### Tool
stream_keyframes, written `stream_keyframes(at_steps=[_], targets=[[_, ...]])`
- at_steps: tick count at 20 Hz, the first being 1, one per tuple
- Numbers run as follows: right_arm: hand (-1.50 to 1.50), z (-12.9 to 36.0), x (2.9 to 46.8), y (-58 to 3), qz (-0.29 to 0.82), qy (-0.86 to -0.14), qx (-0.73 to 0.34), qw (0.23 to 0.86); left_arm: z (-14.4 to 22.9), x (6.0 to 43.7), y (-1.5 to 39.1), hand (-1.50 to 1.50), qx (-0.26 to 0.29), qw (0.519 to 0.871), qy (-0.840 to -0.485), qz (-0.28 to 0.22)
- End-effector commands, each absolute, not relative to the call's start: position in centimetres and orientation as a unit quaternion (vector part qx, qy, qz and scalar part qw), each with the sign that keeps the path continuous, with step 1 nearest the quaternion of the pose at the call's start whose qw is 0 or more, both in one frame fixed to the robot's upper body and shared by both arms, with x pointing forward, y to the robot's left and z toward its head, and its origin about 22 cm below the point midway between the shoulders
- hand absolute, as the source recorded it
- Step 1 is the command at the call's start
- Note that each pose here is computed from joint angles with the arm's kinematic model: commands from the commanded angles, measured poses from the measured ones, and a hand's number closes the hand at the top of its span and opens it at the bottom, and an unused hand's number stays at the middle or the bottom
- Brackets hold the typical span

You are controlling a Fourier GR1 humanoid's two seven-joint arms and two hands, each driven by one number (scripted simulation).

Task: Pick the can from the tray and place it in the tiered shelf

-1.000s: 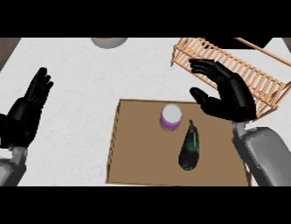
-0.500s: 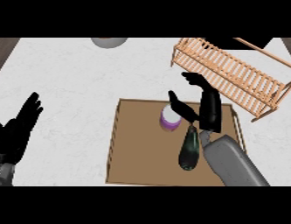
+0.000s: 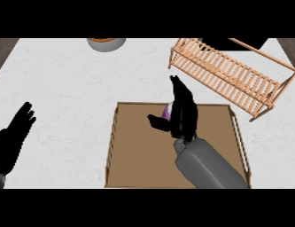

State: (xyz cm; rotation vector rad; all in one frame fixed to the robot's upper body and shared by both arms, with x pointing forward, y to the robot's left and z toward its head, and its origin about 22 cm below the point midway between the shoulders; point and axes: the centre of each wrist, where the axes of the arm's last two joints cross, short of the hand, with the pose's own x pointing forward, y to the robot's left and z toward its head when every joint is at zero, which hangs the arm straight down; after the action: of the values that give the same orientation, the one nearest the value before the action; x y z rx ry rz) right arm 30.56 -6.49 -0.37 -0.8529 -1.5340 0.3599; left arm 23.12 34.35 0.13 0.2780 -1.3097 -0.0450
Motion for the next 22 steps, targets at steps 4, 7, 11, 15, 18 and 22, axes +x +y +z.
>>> stream_keyframes(at_steps=[4,7,11,15,18,22], targets=[[-1.5,1.6,31.6,-3.8,0.28,-0.519,-0.461,0.663,-0.4,22.4,35.0,0.0,0.125,0.786,-0.605,-0.015],[-1.5,3.0,31.7,-2.4,0.364,-0.441,-0.476,0.668,-0.1,22.5,35.1,0.0,0.129,0.782,-0.609,-0.023],[-1.5,5.7,31.8,-0.8,0.425,-0.358,-0.492,0.67,0.5,23.3,34.5,0.0,0.118,0.784,-0.609,-0.025],[-1.5,7.6,31.5,0.3,0.455,-0.315,-0.514,0.656,-0.6,22.9,34.7,0.0,0.126,0.779,-0.613,-0.024],[-1.5,7.8,31.7,0.1,0.465,-0.293,-0.506,0.665,0.5,22.6,36.4,0.0,0.126,0.776,-0.618,-0.021],[-1.5,8.1,32.3,-0.3,0.467,-0.281,-0.505,0.669,-0.9,22.0,34.5,0.0,0.127,0.777,-0.616,-0.022]])
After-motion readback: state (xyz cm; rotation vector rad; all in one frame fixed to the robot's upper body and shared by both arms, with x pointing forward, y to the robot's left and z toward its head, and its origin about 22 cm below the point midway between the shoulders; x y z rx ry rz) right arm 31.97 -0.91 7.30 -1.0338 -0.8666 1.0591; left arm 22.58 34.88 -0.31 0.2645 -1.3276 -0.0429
